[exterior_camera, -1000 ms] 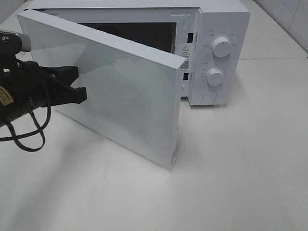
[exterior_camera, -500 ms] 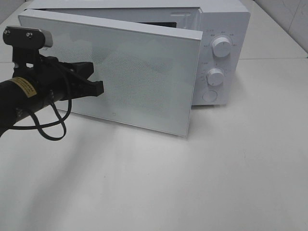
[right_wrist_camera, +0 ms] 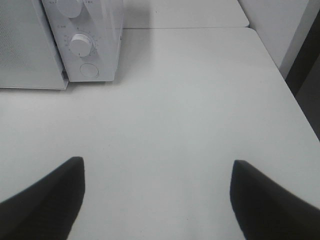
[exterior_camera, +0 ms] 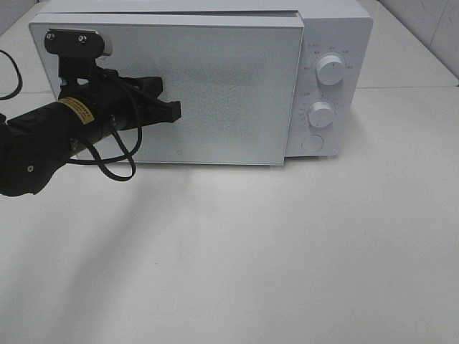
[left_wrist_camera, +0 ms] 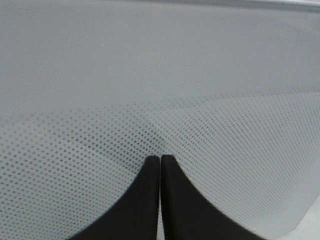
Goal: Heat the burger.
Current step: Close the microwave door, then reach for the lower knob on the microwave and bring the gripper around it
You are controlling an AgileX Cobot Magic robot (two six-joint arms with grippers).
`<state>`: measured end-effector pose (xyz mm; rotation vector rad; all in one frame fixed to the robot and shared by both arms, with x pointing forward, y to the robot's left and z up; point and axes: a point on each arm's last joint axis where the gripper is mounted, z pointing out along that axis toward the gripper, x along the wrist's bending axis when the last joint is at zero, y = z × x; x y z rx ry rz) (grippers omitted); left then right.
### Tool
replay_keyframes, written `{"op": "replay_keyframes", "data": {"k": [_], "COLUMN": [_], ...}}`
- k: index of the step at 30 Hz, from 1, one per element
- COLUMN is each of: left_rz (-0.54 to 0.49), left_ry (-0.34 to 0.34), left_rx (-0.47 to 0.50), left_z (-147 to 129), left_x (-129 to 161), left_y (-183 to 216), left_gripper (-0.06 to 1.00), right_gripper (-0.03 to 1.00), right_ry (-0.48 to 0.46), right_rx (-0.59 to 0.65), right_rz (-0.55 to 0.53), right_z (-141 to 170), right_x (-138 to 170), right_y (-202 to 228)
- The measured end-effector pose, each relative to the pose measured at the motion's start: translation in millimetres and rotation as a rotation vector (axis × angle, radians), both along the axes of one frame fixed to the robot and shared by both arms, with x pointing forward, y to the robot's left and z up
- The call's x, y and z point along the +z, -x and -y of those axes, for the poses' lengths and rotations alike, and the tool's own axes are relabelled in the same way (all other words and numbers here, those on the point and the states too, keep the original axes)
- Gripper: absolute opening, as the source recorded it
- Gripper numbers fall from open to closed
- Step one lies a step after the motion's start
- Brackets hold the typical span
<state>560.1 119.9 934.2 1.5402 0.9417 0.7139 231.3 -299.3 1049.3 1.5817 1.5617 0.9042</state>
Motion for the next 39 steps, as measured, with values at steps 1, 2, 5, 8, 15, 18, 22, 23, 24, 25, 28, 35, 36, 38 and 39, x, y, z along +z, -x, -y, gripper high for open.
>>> {"op": "replay_keyframes", "data": {"k": [1, 2, 5, 8, 15, 18, 22, 23, 24, 25, 28, 35, 36, 38, 39], "left_rz": [-0.005, -0.005, 0.001, 0.027, 0.049, 0.052, 0.054, 0.054, 0.056, 0.056, 0.07, 0.094, 0.094, 0.09, 0.09], "left_ry": [-0.002, -0.002, 0.003, 0.001, -0.014, -0.009, -0.003, -0.003, -0.004, -0.004, 0.0, -0.015, -0.015, -0.025, -0.025], "left_rx": [0.0, 0.0, -0.005, 0.006, 0.048, 0.061, 0.067, 0.067, 0.064, 0.064, 0.043, -0.047, -0.047, -0.075, -0.075], "left_z": [1, 1, 3, 5, 7, 7, 8, 8, 9, 9, 18, 54, 54, 64, 64], "left_x": [-3, -3, -3, -1, 0, 0, 1, 1, 0, 0, 1, 6, 6, 9, 9], "left_y": [-1, -1, -1, 0, 1, 1, 0, 0, -1, -1, -6, -22, -22, -25, -25], "left_gripper": [0.0, 0.0, 0.0, 0.0, 0.0, 0.0, 0.0, 0.0, 0.0, 0.0, 0.0, 0.0, 0.0, 0.0, 0.0], "right_gripper": [0.76, 0.76, 0.76, 0.76, 0.76, 0.76, 0.76, 0.76, 0.76, 0.76, 0.76, 0.76, 0.76, 0.76, 0.76], "right_ry": [0.0, 0.0, 0.0, 0.0, 0.0, 0.0, 0.0, 0.0, 0.0, 0.0, 0.0, 0.0, 0.0, 0.0, 0.0], "right_rx": [0.0, 0.0, 0.0, 0.0, 0.0, 0.0, 0.0, 0.0, 0.0, 0.0, 0.0, 0.0, 0.0, 0.0, 0.0], "right_rz": [0.0, 0.0, 0.0, 0.0, 0.0, 0.0, 0.0, 0.0, 0.0, 0.0, 0.0, 0.0, 0.0, 0.0, 0.0], "right_z": [0, 0, 0, 0, 0, 0, 0, 0, 0, 0, 0, 0, 0, 0, 0], "right_x": [0, 0, 0, 0, 0, 0, 0, 0, 0, 0, 0, 0, 0, 0, 0], "right_y": [0, 0, 0, 0, 0, 0, 0, 0, 0, 0, 0, 0, 0, 0, 0]}}
